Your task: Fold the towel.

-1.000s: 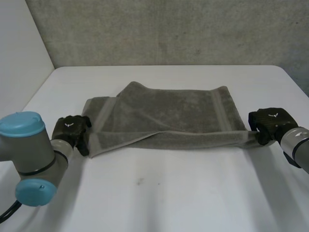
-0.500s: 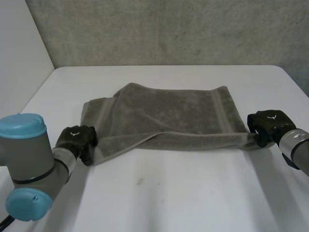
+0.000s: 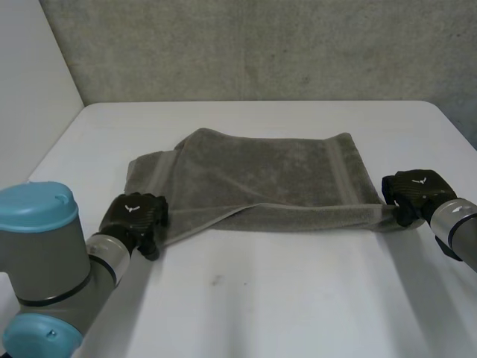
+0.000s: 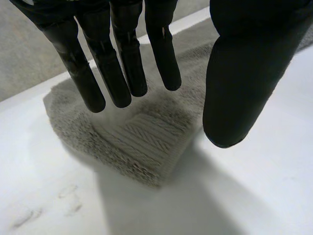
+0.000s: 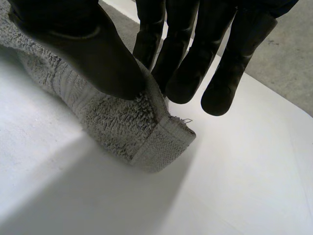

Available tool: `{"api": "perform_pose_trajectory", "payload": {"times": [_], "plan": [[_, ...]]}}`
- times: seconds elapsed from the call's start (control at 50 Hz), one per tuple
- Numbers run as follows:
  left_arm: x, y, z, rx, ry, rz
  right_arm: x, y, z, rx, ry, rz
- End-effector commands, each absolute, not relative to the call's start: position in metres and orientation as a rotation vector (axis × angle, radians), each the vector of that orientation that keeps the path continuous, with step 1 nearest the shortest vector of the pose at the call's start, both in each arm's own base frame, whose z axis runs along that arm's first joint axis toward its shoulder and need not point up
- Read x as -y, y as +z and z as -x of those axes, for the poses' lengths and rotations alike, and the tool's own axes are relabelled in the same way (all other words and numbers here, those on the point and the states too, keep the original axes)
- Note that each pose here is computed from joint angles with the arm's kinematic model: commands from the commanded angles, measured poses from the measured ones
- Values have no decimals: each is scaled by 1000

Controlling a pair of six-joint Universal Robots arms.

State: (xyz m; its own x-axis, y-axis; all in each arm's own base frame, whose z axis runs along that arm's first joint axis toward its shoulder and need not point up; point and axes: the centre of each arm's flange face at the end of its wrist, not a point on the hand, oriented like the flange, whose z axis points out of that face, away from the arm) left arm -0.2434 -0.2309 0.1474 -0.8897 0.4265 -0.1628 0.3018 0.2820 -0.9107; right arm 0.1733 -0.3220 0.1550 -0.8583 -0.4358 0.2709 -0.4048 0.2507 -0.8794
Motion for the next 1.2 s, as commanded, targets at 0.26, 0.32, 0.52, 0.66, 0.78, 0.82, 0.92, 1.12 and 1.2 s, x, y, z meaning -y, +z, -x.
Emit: {"api": "perform_pose_trajectory", "payload": {"times": [0.26,0.32,0.52,0.66,0.78,0.82,0.92,1.12,1.2], "plan": [[262,127,237,2479,1706,625,321,151,-174,-2470,-1698,846],[270,125,237,2477,1743,601,320,150,-174,-2472,-1694,846],[290,127,241,2447,1818,570,320,148,-174,-2476,-1686,845],[299,124,245,2422,1848,561,320,147,-174,-2477,-1684,845],[307,122,247,2397,1882,555,320,147,-174,-2478,-1681,845],[308,123,247,2394,1892,553,320,147,-174,-2478,-1681,845],[311,119,249,2381,1911,551,320,147,-174,-2477,-1681,846],[321,113,247,2375,1944,535,319,145,-174,-2481,-1673,846],[323,114,244,2388,1959,539,320,146,-174,-2479,-1679,845]]}}
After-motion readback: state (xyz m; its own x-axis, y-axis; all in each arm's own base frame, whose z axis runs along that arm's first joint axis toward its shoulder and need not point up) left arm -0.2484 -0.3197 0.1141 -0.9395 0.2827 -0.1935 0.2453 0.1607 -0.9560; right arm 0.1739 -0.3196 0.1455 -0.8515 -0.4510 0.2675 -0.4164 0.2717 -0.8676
